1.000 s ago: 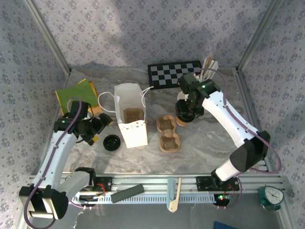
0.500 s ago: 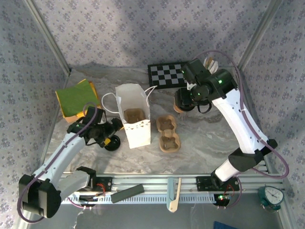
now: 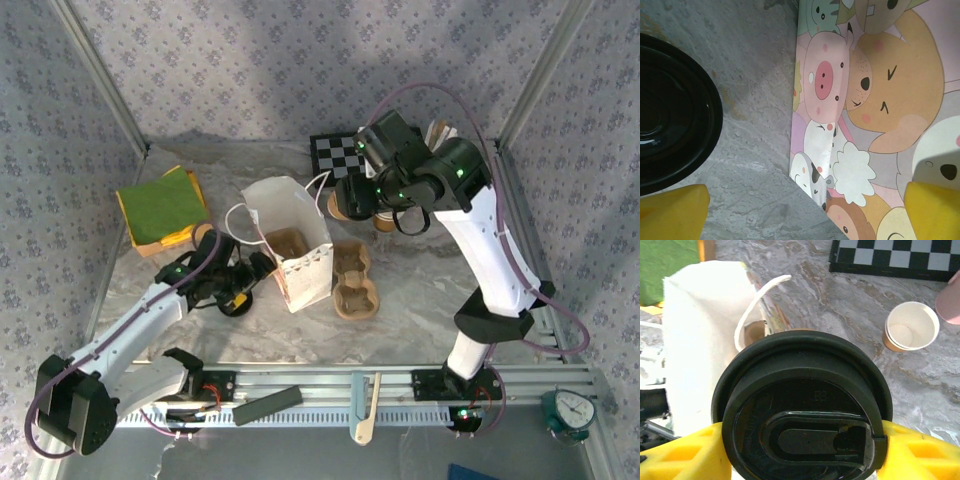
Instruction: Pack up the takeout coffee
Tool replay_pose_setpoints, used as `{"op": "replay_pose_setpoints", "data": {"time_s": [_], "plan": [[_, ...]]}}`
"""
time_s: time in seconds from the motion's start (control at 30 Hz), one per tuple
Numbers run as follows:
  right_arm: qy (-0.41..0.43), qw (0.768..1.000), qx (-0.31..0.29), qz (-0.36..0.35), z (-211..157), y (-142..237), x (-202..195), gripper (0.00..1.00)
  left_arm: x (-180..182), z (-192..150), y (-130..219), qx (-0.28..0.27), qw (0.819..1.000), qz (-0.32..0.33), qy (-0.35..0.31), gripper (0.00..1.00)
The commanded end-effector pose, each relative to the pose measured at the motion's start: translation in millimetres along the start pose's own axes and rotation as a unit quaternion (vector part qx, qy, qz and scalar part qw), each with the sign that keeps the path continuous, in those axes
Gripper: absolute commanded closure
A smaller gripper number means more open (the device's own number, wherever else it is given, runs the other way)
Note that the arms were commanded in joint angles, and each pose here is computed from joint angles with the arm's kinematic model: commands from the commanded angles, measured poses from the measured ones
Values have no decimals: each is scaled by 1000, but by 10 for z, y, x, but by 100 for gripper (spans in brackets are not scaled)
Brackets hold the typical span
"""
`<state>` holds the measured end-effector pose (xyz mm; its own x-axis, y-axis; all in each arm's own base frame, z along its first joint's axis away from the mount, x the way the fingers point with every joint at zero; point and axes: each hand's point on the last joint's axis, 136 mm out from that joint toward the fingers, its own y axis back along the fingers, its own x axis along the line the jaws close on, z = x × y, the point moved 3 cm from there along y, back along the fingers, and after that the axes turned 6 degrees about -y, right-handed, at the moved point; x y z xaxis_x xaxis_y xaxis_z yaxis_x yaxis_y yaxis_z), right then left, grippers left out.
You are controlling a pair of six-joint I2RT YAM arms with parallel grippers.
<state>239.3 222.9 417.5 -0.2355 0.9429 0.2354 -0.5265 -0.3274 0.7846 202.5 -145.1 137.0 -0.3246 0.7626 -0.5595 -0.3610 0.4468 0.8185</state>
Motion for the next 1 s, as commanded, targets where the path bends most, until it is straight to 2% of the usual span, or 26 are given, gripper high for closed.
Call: {"op": "replay_pose_setpoints", "data": {"time_s": [0.0, 0.3, 0.6, 0.97], "plan": [[0, 999, 42, -33, -232, 84, -116, 36, -50, 18, -25, -7, 1000, -5, -3, 1], [17, 999, 29, 5, -255, 89, 138, 36, -92, 0, -36, -8, 1000, -6, -14, 1], [30, 998, 47, 34, -286, -85, 410, 36, -193, -20, -63, -14, 1000, -14, -20, 1], [40, 993, 106, 30, -356, -579, 604, 36, -222, 39, 47, -29, 999, 1, -37, 0]]}}
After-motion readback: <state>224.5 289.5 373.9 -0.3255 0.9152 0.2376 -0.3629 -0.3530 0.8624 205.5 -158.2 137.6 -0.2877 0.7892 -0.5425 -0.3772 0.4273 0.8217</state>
